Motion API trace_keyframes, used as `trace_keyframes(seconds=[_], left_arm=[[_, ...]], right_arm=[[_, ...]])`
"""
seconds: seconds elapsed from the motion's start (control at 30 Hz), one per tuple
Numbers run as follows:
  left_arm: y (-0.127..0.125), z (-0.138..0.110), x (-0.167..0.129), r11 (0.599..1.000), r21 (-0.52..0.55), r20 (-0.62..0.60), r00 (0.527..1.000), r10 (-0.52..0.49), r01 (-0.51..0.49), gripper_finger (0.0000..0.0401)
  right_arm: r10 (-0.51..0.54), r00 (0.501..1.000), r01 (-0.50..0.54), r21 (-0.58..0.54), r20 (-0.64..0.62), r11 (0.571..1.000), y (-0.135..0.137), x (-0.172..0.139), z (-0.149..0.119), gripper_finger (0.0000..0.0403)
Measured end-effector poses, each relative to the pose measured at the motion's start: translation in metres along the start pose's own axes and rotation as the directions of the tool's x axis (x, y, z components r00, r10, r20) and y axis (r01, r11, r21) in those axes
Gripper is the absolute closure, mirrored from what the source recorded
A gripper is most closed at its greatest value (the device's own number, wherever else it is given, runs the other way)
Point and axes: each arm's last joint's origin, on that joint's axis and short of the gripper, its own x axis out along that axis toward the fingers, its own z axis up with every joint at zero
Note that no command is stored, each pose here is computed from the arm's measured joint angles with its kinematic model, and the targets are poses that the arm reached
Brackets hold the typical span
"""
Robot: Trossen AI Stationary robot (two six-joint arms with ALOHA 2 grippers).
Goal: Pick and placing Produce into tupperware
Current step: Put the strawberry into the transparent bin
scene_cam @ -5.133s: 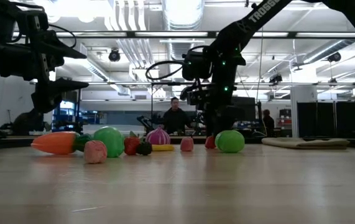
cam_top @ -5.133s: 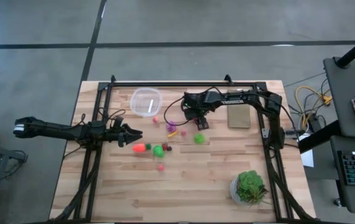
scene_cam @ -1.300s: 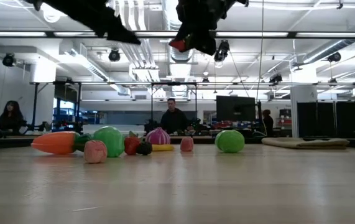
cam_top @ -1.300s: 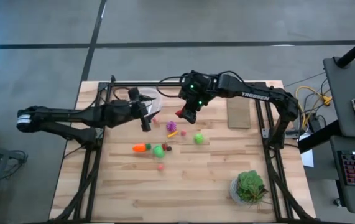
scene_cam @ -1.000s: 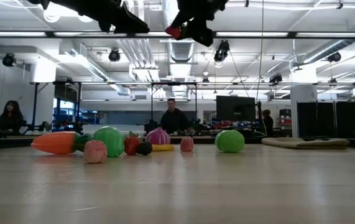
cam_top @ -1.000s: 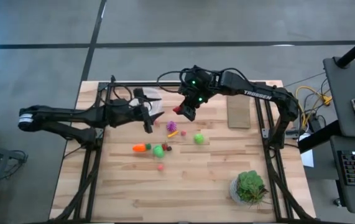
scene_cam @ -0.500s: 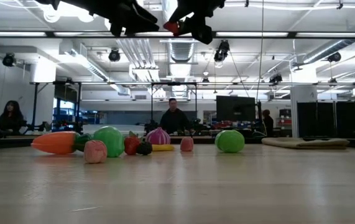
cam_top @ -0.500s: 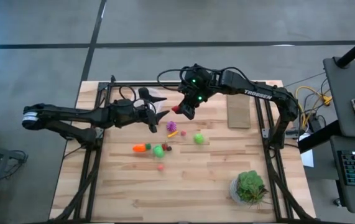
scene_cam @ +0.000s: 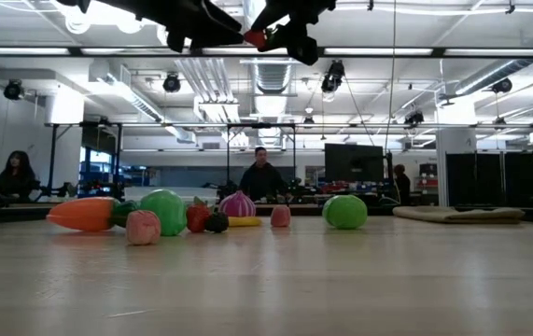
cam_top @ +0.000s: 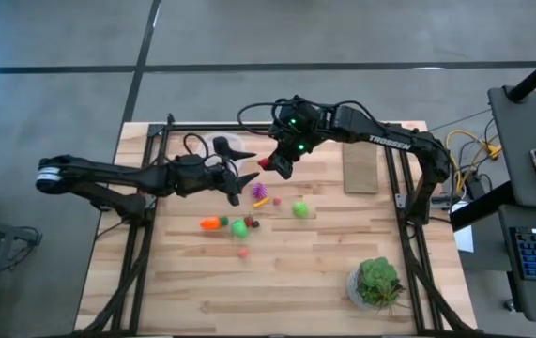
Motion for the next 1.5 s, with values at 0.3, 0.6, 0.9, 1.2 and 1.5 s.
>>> trace_keyframes(seconds=[0.3, 0.6, 0.9, 1.2, 1.5], left_arm=[[-0.012, -0.001, 0.02, 1.0, -0.001, -0.008, 1.0, 0.013, -0.013, 0.0152], [-0.012, 0.003, 0.028, 1.0, 0.002, -0.021, 1.0, 0.018, -0.018, 0.0153], [-0.009, 0.004, 0.026, 0.999, 0.0, -0.03, 0.999, 0.038, -0.038, 0.0216], [-0.011, 0.002, 0.028, 0.999, 0.003, -0.041, 0.998, 0.037, -0.037, 0.027], [-0.011, 0.002, 0.028, 0.998, 0.006, -0.064, 0.996, 0.057, -0.057, 0.0272]], right_arm=[[0.005, 1.0, -0.005, -0.007, 0.015, 1.0, 0.0, 0.0, 0.002, 0.0261], [0.005, 1.0, -0.005, -0.008, 0.012, 1.0, 0.001, 0.0, 0.001, 0.0261], [0.004, 1.0, -0.004, -0.012, 0.007, 1.0, 0.0, 0.001, 0.0, 0.0253], [0.003, 1.0, -0.003, -0.011, 0.004, 1.0, 0.0, 0.002, -0.001, 0.0254], [-0.003, 1.0, 0.003, -0.005, 0.01, 1.0, 0.0, 0.001, 0.0, 0.0233]])
